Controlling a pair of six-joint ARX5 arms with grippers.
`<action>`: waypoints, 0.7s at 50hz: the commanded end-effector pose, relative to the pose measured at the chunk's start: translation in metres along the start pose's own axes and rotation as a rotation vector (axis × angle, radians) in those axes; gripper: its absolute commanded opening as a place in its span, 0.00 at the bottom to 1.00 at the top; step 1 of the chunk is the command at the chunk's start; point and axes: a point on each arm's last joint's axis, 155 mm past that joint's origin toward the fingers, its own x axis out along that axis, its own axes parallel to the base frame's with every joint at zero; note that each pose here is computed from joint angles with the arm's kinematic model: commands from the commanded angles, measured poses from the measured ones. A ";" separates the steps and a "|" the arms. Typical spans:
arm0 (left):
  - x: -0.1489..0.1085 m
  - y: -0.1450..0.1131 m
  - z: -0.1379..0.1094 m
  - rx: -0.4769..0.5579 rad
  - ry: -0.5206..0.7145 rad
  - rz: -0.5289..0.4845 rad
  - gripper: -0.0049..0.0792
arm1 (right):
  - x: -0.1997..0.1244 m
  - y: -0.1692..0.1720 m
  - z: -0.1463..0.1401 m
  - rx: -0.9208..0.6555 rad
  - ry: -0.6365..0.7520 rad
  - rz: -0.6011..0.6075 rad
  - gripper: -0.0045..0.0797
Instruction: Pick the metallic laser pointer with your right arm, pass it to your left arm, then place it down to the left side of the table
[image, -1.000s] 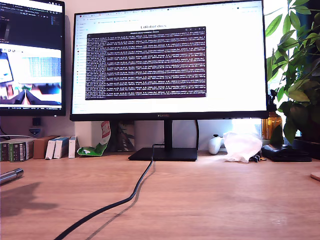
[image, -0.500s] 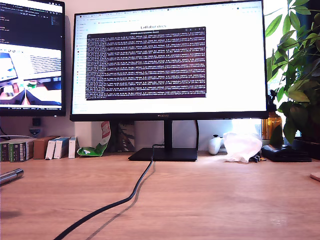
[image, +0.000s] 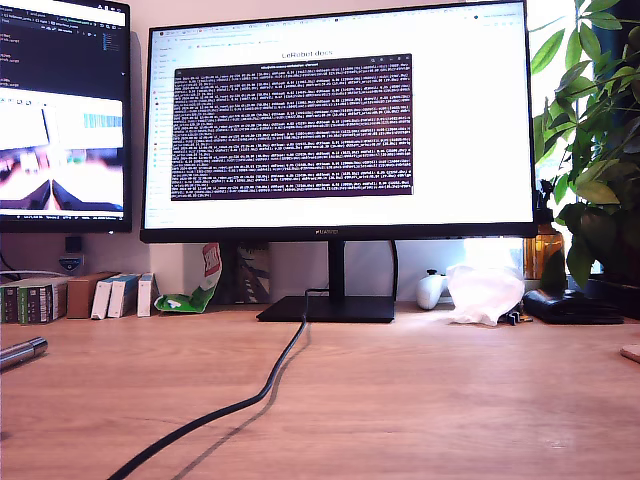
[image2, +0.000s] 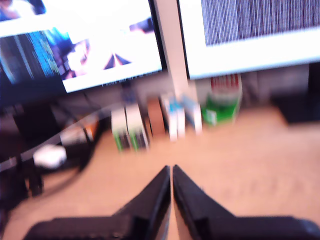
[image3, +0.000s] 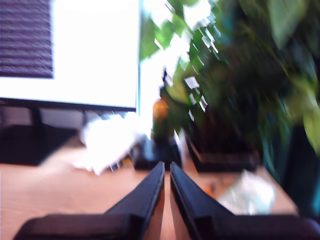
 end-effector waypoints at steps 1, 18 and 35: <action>-0.001 0.000 -0.020 -0.002 0.049 0.000 0.03 | 0.000 0.000 -0.021 0.019 0.067 -0.001 0.07; -0.006 -0.001 -0.061 0.059 0.207 -0.010 0.03 | -0.002 0.002 -0.036 0.011 0.129 0.005 0.07; -0.011 -0.003 -0.078 0.090 0.276 -0.023 0.03 | -0.002 0.002 -0.036 0.011 0.129 0.005 0.07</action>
